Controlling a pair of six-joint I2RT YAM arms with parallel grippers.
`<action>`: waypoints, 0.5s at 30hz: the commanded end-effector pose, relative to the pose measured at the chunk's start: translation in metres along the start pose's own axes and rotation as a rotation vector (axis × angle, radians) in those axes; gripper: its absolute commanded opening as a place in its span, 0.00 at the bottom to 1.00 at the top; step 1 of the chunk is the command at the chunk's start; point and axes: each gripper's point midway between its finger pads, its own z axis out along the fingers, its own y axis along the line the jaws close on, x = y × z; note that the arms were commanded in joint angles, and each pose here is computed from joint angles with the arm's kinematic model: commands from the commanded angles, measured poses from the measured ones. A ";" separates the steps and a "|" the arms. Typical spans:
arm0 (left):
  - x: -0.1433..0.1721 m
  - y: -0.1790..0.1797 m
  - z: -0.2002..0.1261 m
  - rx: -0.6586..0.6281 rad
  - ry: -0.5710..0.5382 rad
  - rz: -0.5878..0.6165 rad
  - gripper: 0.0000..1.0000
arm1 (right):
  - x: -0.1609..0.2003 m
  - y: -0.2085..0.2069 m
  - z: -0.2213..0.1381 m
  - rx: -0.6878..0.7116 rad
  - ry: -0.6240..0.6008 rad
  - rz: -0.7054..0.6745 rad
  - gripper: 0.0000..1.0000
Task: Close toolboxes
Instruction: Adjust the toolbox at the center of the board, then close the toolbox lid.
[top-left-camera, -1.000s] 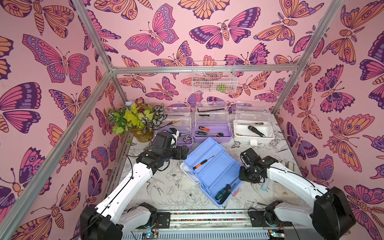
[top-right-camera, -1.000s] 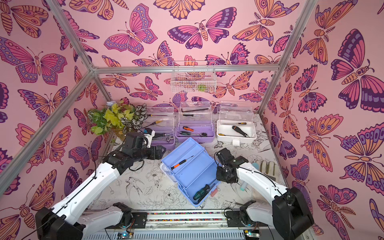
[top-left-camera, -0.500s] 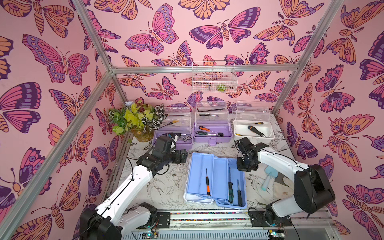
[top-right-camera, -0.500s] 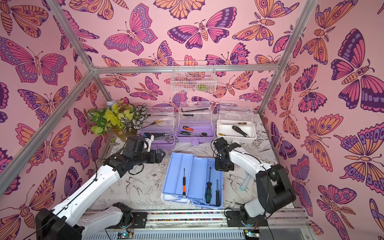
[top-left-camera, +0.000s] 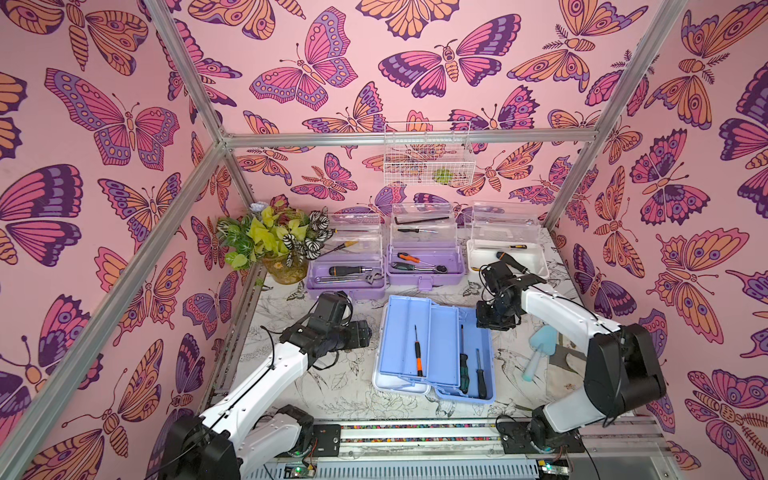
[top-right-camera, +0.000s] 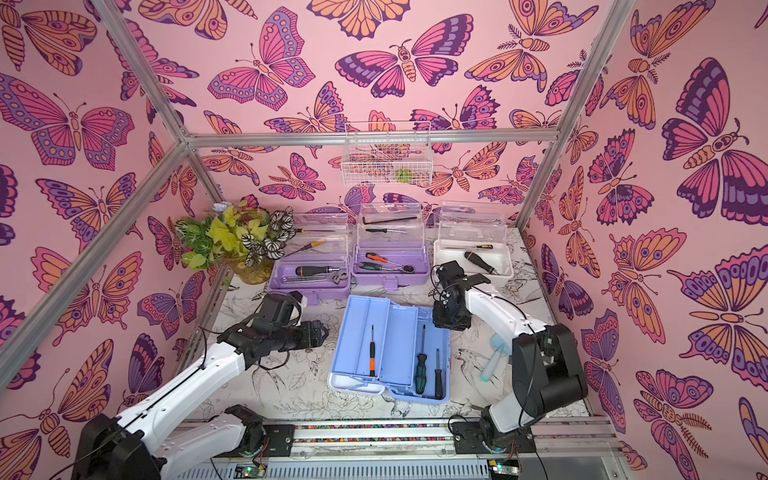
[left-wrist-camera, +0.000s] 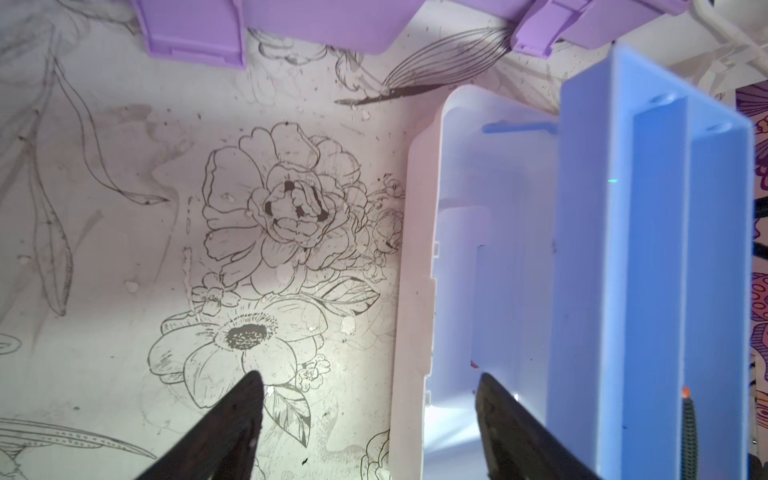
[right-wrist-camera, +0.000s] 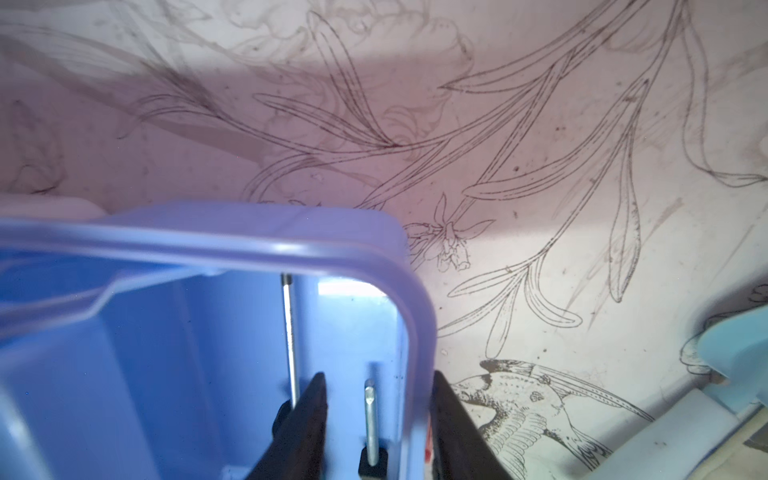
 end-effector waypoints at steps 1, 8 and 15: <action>0.014 -0.004 0.010 0.030 0.044 -0.031 0.74 | 0.016 0.003 -0.013 -0.066 0.022 0.025 0.52; 0.029 -0.031 0.030 0.190 0.091 -0.038 0.60 | 0.033 0.004 -0.022 -0.143 0.024 0.037 0.56; 0.038 -0.035 0.049 0.183 0.150 -0.007 0.44 | 0.040 -0.003 -0.024 -0.156 0.011 0.054 0.54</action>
